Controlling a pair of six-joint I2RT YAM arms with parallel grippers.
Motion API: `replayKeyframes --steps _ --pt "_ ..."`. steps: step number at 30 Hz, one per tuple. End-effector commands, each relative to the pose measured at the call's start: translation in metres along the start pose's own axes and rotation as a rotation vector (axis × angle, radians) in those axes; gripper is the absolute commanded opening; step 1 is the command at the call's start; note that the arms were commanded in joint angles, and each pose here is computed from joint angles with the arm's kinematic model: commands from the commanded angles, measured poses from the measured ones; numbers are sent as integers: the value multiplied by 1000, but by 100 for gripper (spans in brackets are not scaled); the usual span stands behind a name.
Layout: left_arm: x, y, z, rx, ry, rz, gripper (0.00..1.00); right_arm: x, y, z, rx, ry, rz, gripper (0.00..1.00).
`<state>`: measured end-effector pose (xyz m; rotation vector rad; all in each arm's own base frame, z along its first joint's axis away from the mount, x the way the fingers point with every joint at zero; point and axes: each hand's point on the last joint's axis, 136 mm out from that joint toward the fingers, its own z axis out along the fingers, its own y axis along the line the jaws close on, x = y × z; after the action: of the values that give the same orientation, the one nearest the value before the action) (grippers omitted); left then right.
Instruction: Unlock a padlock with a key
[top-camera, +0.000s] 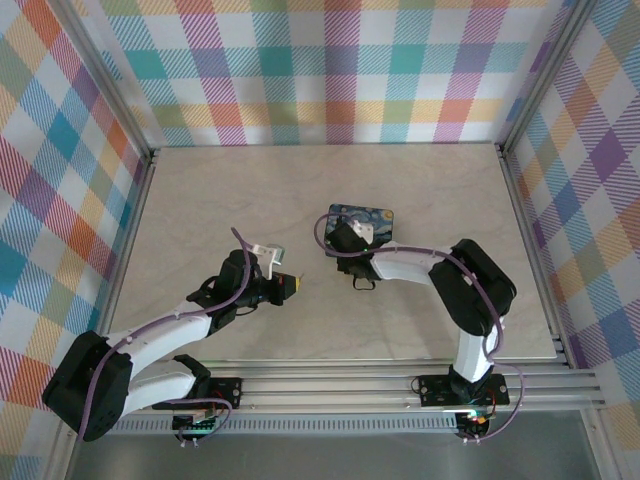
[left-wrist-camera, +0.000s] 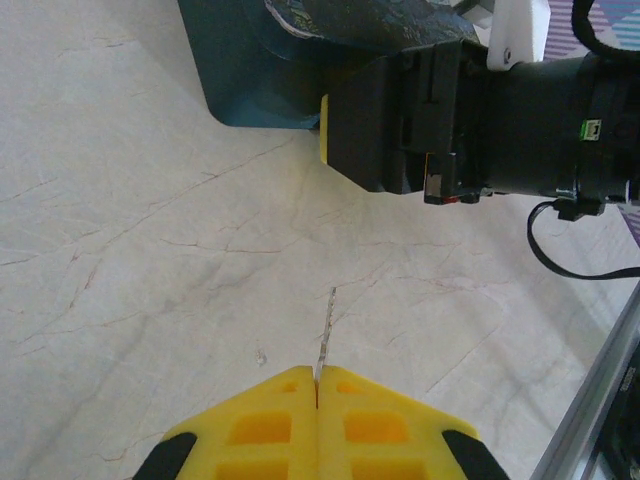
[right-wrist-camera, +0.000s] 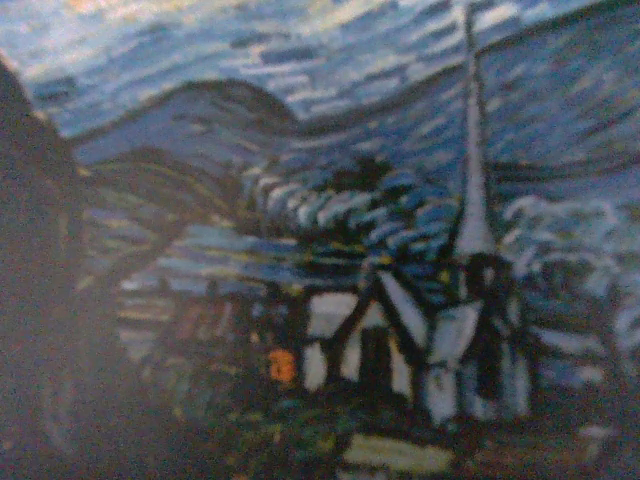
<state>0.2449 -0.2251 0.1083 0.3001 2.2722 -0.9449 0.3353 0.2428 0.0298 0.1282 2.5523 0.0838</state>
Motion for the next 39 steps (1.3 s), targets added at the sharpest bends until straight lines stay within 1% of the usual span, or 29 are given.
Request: replayKeyframes --steps 1,6,12,14,16,18,19,22,24,28,33,37,39 --pt "5 -5 -2 30 3 34 0 -12 2 5 28 -70 37 42" --pt "10 -4 -6 30 8 37 0 -11 3 11 42 -67 49 38" --pt "16 -3 -10 25 17 33 0 -13 6 12 39 -69 41 29" --pt "17 -3 -12 26 20 37 0 -15 6 9 41 -67 35 29" --pt "19 -2 -13 26 19 39 0 -16 5 5 43 -64 28 33" --pt "19 -3 -14 29 17 39 0 -19 5 2 47 -67 19 42" --pt "19 -3 -14 31 16 39 0 -20 5 1 47 -69 16 45" --pt "18 -4 -16 34 6 41 0 -24 7 0 42 -76 -2 46" --pt "18 -5 -18 34 3 42 0 -26 10 2 38 -74 -18 45" --pt "19 -4 -20 32 1 44 0 -25 10 13 46 -32 -20 41" --pt "22 -4 -22 31 1 42 0 -23 10 22 28 4 -1 29" --pt "22 -4 -24 33 -2 42 0 -21 6 27 34 26 4 28" --pt "23 -4 -25 34 -4 44 0 -22 5 28 26 34 14 22"
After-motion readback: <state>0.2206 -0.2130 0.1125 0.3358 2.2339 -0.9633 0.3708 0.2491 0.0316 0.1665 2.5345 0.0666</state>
